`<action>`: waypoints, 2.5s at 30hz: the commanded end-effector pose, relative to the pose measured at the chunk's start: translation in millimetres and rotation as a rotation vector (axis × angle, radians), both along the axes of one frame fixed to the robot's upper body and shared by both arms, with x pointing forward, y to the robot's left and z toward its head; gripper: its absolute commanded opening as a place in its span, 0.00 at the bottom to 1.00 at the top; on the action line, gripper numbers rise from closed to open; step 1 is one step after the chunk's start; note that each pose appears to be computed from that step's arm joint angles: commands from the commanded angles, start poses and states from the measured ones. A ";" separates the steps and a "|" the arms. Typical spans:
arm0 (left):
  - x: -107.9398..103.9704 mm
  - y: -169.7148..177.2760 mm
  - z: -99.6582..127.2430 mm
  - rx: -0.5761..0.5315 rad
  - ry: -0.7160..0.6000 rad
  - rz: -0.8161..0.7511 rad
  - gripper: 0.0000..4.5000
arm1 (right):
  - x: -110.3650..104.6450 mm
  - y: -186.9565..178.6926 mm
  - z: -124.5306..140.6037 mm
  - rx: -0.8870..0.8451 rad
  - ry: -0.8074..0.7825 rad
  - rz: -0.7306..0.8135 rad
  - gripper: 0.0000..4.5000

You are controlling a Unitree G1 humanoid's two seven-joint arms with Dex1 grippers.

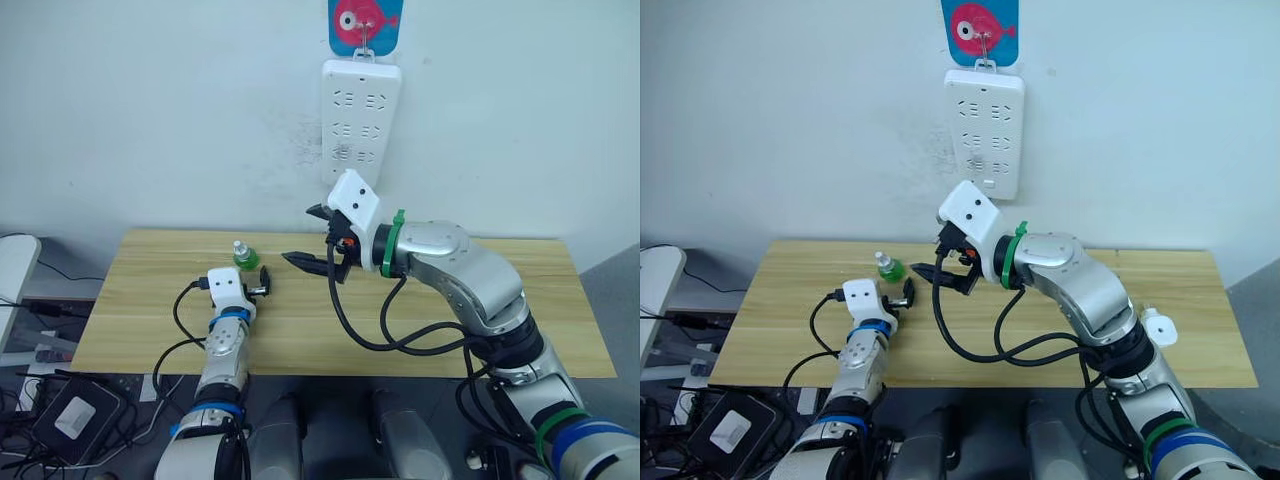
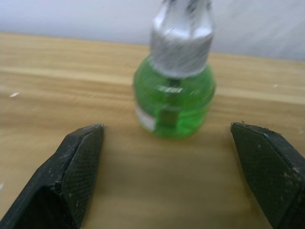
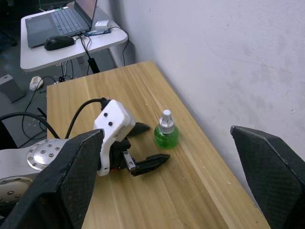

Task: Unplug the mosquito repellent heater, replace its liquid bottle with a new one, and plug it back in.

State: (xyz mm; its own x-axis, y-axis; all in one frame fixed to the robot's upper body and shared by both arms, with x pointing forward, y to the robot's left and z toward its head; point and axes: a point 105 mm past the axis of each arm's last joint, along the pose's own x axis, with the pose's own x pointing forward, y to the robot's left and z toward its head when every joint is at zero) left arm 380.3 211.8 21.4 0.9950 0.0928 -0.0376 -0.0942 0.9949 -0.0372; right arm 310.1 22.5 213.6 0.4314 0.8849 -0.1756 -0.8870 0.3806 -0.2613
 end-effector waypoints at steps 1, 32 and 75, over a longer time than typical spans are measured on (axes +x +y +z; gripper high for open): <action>4.0 2.3 6.7 0.009 -0.029 0.000 1.00 | -2.0 2.5 13.8 0.022 -0.058 0.008 0.99; -6.6 -53.2 63.7 0.225 -0.100 -0.583 0.48 | 5.8 -30.1 -1.4 0.057 -0.060 -0.057 1.00; -73.7 -119.6 116.6 0.380 -0.062 -1.564 0.48 | -30.0 -53.6 -48.8 0.055 0.093 0.163 0.24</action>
State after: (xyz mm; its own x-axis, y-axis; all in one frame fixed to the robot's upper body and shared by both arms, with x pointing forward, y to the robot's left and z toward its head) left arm 309.2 92.9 127.3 0.1163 -0.9638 -0.2400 0.9734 0.0626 0.2203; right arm 286.4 -32.9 160.0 0.2965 0.9383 -0.1780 -0.9510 0.2729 -0.1455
